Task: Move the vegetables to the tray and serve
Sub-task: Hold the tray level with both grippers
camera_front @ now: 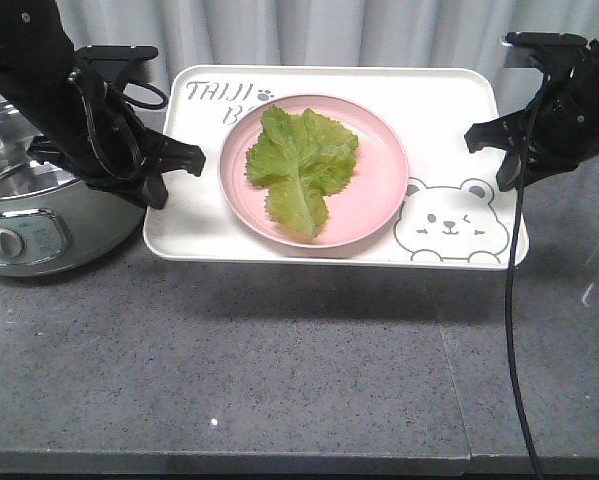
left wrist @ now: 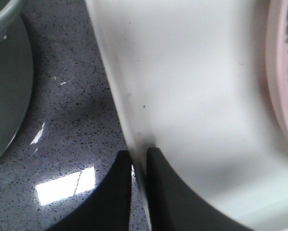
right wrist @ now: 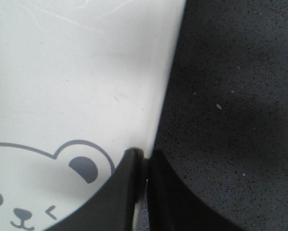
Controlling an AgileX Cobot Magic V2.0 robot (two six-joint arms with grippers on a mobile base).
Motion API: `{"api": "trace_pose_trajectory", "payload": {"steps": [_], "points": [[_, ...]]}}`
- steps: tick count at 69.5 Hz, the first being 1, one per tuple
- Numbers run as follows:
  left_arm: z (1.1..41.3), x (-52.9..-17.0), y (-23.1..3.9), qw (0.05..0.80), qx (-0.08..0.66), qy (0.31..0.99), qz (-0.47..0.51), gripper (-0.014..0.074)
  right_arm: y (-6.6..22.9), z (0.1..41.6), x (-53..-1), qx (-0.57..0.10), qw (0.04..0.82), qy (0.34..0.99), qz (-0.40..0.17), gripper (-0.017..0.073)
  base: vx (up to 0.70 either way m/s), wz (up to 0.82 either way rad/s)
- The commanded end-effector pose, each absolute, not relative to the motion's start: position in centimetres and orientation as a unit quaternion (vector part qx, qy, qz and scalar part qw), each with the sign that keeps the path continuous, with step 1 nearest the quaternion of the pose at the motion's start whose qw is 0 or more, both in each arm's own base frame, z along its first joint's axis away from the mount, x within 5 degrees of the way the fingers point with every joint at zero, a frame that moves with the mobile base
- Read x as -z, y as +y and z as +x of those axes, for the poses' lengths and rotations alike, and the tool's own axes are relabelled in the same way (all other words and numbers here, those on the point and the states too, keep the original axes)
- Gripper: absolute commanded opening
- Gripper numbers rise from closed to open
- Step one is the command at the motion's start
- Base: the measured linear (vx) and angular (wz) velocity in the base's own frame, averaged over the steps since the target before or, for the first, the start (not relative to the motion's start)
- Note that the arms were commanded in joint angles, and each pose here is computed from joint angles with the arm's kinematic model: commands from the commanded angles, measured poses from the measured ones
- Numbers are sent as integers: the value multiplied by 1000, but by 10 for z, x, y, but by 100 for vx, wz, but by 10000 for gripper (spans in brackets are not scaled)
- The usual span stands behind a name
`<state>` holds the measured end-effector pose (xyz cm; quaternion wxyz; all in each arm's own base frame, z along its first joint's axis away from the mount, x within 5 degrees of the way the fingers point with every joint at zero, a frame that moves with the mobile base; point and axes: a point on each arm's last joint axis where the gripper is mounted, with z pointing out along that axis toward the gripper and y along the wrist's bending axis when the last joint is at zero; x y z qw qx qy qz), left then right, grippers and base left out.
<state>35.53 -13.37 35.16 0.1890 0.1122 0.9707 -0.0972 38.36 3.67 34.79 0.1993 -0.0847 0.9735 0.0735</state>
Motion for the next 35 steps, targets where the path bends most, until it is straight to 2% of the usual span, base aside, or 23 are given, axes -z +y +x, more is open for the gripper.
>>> {"api": "trace_pose_trajectory", "payload": {"steps": [1,35], "points": [[342,-390,-153,259,192,939,124,-6,55,366,-378,-139,227,957,-114,-10,0,0],[342,-390,-153,259,192,939,124,-6,55,366,-378,-139,227,957,-114,-10,0,0]]}}
